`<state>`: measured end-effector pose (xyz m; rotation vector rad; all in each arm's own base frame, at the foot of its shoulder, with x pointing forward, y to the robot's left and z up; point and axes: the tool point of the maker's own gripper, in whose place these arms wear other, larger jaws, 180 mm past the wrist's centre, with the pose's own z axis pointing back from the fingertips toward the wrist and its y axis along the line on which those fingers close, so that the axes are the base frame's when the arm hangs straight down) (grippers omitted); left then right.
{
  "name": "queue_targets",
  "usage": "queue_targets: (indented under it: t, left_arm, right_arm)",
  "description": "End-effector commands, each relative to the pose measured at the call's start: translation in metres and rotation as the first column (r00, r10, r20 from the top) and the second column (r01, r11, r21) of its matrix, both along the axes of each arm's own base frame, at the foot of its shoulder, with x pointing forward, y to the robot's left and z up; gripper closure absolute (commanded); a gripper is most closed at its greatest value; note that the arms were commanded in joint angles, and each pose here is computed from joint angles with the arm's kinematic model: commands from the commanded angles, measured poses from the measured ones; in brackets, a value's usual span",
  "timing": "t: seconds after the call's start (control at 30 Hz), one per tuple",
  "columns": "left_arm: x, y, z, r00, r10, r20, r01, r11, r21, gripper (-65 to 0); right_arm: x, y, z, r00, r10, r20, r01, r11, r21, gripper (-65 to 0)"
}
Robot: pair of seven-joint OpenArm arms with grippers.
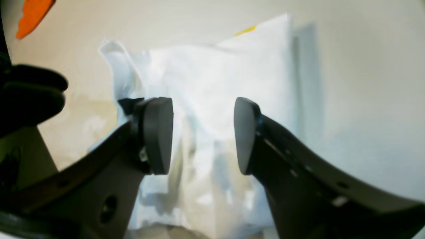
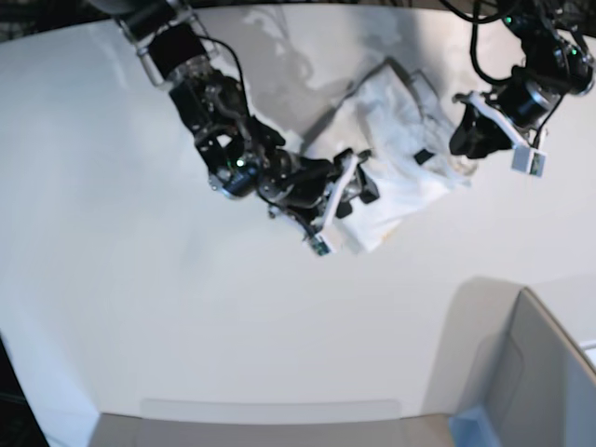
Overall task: Layout the t-shirt on the table in an organized manner, then fold the t-shirt properly
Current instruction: 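Press the folded bundle with both grippers and release the right gripper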
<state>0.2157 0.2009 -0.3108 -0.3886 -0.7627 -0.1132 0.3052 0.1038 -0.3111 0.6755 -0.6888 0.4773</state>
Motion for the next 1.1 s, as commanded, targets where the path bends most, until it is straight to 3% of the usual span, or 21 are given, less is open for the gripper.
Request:
queue_targets:
  t: [0.0, 0.23, 0.33, 0.43, 0.53, 0.77, 0.93, 1.07]
  left_arm:
    - [0.006, -0.01, 0.011, 0.998, -0.037, 0.043, 0.038, 0.999, -0.025, -19.3]
    - [0.002, -0.073, 0.0, 0.972, -0.233, 0.015, 0.233, 0.968, -0.092, -19.3]
    - [0.006, -0.073, -0.011, 0.969, -0.247, -0.024, 0.246, 0.969, -0.031, -19.3]
    - [0.007, -0.049, -0.035, 0.972, -0.202, -0.12, 0.217, 0.968, 0.129, -19.3]
    - [0.002, -0.024, -0.049, 0.972, -0.141, -0.188, 0.188, 0.946, 0.263, -19.3]
    - [-0.033, 0.014, -0.073, 0.95, -0.042, -0.31, 0.18, 0.884, 0.431, -19.3]
    - [-0.04, 0.053, -0.056, 0.959, 0.118, -0.259, 0.02, 0.88, 0.474, -19.3]
    - [-0.005, 0.072, -0.03, 0.97, 0.205, -0.133, -0.12, 0.872, 0.474, -19.3]
  right_arm:
    - [0.012, -0.003, 0.017, 0.999, -0.025, 0.044, 0.023, 0.999, 0.037, -29.8]
    - [0.024, -0.027, 0.011, 0.993, -0.114, 0.019, 0.113, 0.992, 0.048, -29.8]
    - [0.022, -0.026, 0.01, 0.994, -0.111, 0.015, 0.11, 0.993, 0.047, -29.8]
    - [0.021, -0.026, 0.009, 0.994, -0.111, 0.014, 0.11, 0.993, 0.046, -29.8]
    - [0.021, -0.032, 0.006, 0.994, -0.109, 0.017, 0.109, 0.994, 0.027, -29.8]
    - [0.023, -0.039, 0.005, 0.993, -0.117, 0.02, 0.116, 0.993, 0.017, -29.8]
    - [0.021, -0.037, 0.004, 0.994, -0.109, 0.021, 0.109, 0.994, 0.015, -29.8]
    - [0.021, -0.037, 0.005, 0.994, -0.109, 0.021, 0.108, 0.994, 0.016, -29.8]
